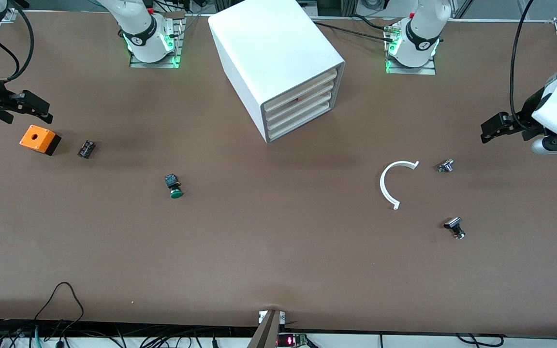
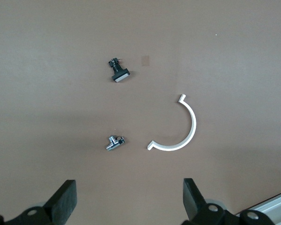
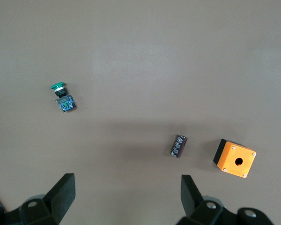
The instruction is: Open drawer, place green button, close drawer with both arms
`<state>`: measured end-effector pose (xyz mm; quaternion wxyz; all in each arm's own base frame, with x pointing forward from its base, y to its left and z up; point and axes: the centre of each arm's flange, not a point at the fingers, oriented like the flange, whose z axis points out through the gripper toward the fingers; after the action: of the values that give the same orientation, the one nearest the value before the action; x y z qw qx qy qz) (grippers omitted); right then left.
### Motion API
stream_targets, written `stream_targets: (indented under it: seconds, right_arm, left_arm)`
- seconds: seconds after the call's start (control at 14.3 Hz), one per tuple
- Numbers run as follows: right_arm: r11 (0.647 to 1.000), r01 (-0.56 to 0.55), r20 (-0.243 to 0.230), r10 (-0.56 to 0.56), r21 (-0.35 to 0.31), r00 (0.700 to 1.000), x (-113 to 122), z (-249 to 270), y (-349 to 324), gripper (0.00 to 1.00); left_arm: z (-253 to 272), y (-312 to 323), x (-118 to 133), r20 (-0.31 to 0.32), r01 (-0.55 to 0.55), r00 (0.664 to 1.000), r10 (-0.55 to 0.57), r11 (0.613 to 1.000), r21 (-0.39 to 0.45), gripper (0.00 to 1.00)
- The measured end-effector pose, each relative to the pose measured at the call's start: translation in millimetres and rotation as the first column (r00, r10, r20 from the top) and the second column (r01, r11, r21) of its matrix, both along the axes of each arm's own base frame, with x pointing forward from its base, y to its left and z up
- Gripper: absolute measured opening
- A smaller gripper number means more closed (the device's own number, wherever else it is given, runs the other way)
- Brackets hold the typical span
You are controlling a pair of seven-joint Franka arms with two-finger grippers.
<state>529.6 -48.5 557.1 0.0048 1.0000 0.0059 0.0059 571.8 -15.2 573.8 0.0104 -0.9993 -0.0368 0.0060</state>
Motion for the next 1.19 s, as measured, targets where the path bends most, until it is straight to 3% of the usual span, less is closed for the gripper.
stream_targets:
  seconds: [1.19]
  right_arm:
    - [0.999, 0.045, -0.005, -0.045, 0.001, 0.999, 1.0, -3.0, -8.0, 1.00]
  left_arm:
    - [-5.6, -1.4, 6.0, 0.002, 0.003, 1.000, -0.003, 1.000, -0.002, 1.00]
